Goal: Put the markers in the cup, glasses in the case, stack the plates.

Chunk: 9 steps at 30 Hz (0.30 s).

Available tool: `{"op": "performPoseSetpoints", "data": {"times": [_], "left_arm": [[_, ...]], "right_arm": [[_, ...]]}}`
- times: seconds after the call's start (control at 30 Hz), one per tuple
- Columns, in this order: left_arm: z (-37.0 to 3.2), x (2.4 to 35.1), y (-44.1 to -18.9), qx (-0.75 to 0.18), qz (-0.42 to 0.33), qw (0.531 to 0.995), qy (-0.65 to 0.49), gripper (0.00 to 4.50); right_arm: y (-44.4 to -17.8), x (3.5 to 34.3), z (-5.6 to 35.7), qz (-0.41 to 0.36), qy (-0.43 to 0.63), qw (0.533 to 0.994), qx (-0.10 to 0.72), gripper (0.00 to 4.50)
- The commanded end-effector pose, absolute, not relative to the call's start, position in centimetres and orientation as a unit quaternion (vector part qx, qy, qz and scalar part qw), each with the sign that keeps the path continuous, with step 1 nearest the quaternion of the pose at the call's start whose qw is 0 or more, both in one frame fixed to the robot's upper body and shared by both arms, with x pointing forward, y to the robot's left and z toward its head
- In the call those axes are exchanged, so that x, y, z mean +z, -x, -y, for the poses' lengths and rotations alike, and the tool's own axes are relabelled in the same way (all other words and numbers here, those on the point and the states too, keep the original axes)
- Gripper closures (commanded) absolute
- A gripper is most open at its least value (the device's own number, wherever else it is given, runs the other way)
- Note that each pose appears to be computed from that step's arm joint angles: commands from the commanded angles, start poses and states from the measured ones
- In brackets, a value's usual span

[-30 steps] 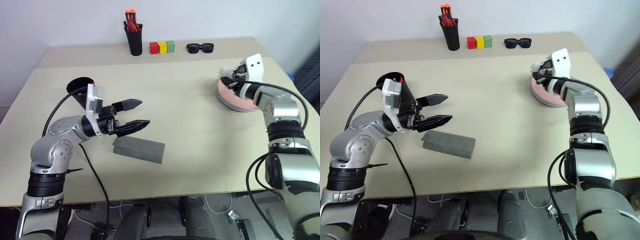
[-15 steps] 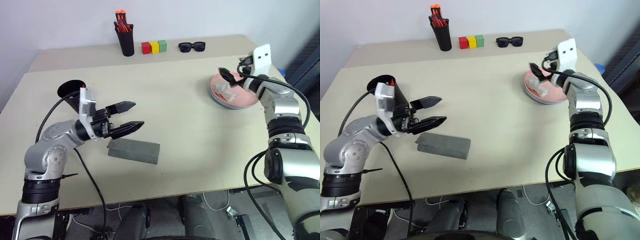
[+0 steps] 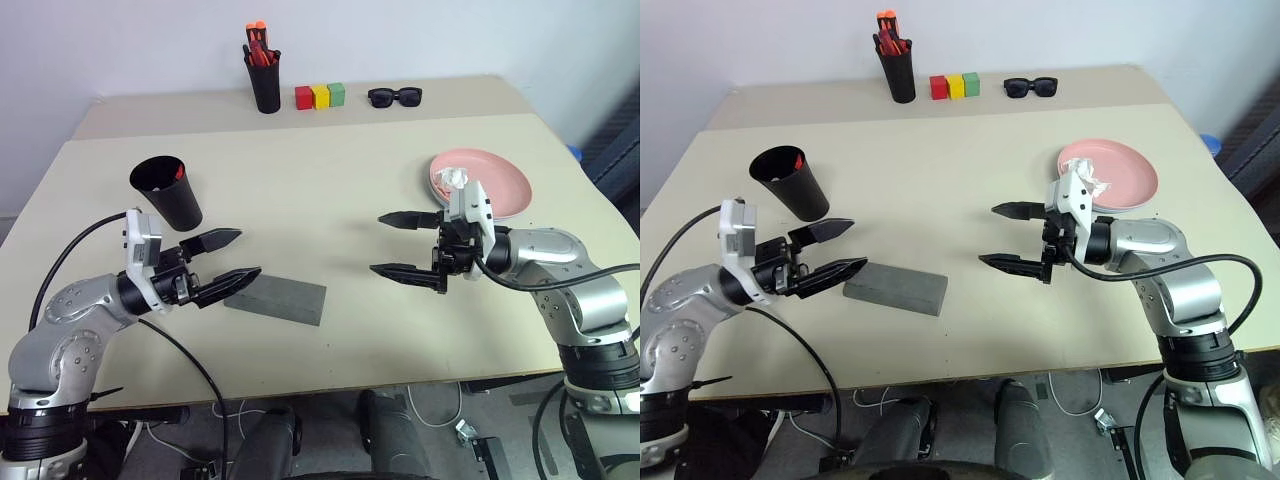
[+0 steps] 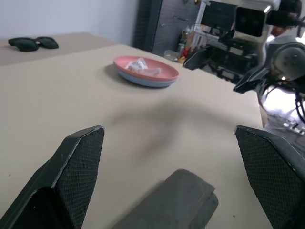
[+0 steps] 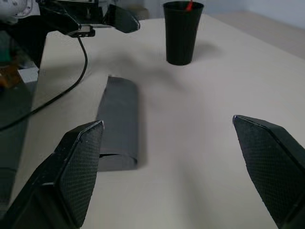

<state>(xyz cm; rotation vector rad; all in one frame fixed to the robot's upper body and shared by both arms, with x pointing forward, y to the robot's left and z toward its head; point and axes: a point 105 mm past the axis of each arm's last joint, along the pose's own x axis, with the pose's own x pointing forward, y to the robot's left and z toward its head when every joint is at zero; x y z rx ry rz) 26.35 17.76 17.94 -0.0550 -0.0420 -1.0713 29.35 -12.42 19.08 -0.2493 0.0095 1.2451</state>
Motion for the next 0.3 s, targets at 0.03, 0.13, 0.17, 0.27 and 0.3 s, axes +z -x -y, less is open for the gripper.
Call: {"op": "performPoseSetpoints", "data": {"times": [0.03, 0.13, 0.17, 0.27, 0.3], "left_arm": [[-18.9, 18.6, -26.4, -0.504, 0.032, 0.863, 0.006, 0.00], [-18.9, 18.6, -26.6, -0.503, 0.039, 0.864, -0.004, 0.00], [-18.6, 18.8, -26.8, -0.504, 0.043, 0.863, 0.000, 0.00], [-18.5, 18.4, -27.1, -0.492, 0.055, 0.869, 0.002, 0.00], [-18.4, 18.2, -27.1, -0.490, 0.055, 0.870, 0.006, 0.00]], "right_arm": [[-28.9, 20.4, 13.0, 0.014, 0.136, 0.812, 0.568, 0.07], [-28.9, 20.0, 14.1, -0.003, 0.150, 0.819, 0.554, 0.07], [-28.9, 20.2, 14.4, -0.006, 0.149, 0.821, 0.551, 0.07], [-29.2, 20.7, 14.9, -0.015, 0.160, 0.820, 0.549, 0.07], [-29.3, 20.7, 14.9, -0.017, 0.166, 0.818, 0.550, 0.07]]}}
